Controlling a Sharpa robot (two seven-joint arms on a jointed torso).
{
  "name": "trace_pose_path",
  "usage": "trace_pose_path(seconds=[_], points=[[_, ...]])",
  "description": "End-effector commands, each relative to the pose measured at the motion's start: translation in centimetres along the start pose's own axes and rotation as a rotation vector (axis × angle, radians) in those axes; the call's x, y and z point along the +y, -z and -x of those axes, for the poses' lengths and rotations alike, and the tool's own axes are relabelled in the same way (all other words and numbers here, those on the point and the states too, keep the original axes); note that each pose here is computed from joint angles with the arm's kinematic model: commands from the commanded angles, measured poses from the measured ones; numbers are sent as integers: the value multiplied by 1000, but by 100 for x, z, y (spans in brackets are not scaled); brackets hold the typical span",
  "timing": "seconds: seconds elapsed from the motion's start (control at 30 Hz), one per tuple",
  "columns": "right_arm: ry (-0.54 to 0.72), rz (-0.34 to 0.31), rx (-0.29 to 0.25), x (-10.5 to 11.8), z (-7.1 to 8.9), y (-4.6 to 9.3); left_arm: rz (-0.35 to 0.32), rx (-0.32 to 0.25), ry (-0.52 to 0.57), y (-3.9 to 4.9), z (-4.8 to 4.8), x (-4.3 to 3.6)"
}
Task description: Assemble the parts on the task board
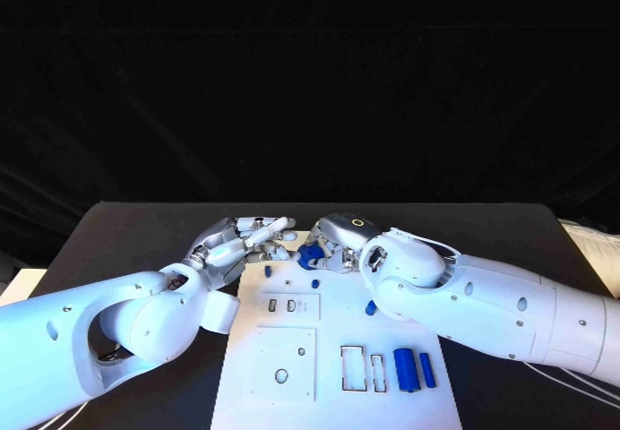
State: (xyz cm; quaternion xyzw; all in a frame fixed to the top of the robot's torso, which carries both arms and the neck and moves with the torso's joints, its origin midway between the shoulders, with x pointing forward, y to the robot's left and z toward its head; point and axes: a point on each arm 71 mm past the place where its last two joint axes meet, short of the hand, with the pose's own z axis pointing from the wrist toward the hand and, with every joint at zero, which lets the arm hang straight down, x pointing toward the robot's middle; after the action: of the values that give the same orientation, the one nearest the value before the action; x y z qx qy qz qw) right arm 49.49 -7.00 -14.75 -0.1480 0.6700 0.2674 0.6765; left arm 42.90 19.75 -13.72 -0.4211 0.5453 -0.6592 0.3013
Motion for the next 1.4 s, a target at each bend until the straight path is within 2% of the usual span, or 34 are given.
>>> trace_pose_path(seconds=[0.03, 0.5, 1.4], points=[[28, -2, 28, -9, -82, -15, -5, 21, 8, -8, -24, -7], [47, -10, 23, -6, -109, -48, -4, 20, 8, -7, -17, -7], [6, -66, 83, -128, -144, -19, -3, 13, 5, -2, 0, -8]])
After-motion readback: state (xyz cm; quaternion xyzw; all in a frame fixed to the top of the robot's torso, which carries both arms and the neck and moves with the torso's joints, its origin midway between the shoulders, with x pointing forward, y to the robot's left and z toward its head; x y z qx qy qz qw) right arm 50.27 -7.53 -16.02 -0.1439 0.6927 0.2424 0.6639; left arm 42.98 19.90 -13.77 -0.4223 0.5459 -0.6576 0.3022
